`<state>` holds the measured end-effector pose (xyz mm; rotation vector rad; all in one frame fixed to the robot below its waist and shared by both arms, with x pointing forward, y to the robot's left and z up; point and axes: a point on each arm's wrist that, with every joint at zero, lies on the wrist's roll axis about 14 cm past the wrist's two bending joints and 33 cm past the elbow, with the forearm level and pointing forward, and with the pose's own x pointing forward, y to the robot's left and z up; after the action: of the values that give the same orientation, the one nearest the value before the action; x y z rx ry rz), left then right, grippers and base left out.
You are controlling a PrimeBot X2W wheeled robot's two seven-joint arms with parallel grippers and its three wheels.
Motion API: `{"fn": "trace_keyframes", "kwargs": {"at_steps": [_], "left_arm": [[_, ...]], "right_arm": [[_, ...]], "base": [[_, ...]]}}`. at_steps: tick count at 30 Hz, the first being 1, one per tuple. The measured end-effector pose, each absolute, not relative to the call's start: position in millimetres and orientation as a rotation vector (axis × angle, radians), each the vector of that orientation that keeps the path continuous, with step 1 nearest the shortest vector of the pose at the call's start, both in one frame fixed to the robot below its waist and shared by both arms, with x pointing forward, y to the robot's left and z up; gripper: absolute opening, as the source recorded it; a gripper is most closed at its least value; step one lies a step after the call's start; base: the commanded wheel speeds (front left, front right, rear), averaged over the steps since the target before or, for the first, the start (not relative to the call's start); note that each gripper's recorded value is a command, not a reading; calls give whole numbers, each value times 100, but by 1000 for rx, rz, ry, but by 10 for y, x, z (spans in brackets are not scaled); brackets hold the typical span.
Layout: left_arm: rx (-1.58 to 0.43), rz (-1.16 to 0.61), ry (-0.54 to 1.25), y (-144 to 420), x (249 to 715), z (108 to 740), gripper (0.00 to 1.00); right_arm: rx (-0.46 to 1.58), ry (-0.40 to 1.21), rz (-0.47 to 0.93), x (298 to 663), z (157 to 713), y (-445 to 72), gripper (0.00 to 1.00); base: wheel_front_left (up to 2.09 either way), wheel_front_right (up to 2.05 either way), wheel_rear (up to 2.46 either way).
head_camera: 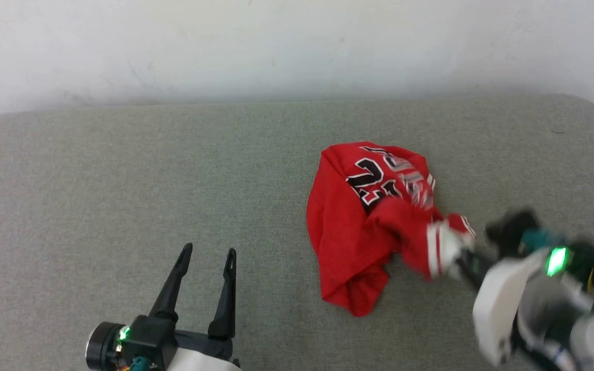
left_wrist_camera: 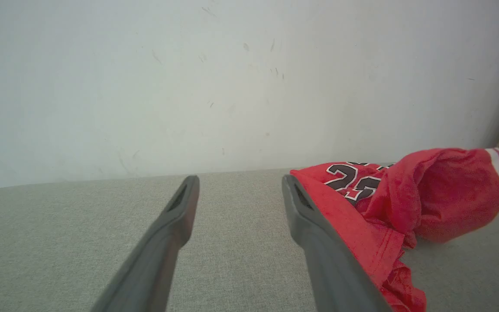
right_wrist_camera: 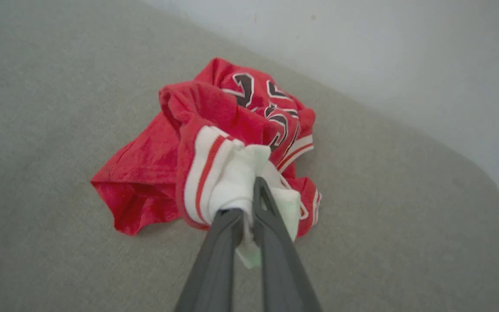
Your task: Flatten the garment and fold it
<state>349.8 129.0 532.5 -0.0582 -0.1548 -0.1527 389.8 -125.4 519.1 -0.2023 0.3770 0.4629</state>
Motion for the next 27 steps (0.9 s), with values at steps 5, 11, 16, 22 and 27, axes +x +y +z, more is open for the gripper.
{"fn": "trace_keyframes", "kwargs": {"at_steps": [5, 11, 16, 22, 27], "left_arm": [[-62, -153, -142, 1304, 3502, 5283, 100], [-51, -154, -129, 1326, 3534, 5239, 100], [-56, -162, -123, 1303, 3547, 5218, 100], [-65, -151, -124, 1325, 3585, 5220, 100], [-51, -140, -109, 1367, 3609, 5166, 100]], "right_arm": [[-99, 747, 491, 3118, 4208, -1239, 0], [-61, 805, 456, 2960, 4059, -1318, 100], [-56, 599, 458, 3389, 4596, -1240, 100], [-96, 339, 546, 3888, 5336, -896, 100], [-167, 362, 630, 4152, 5250, -549, 100]], "base": [[0, 0, 0], [0, 0, 0], [0, 0, 0], [0, 0, 0], [0, 0, 0]]}}
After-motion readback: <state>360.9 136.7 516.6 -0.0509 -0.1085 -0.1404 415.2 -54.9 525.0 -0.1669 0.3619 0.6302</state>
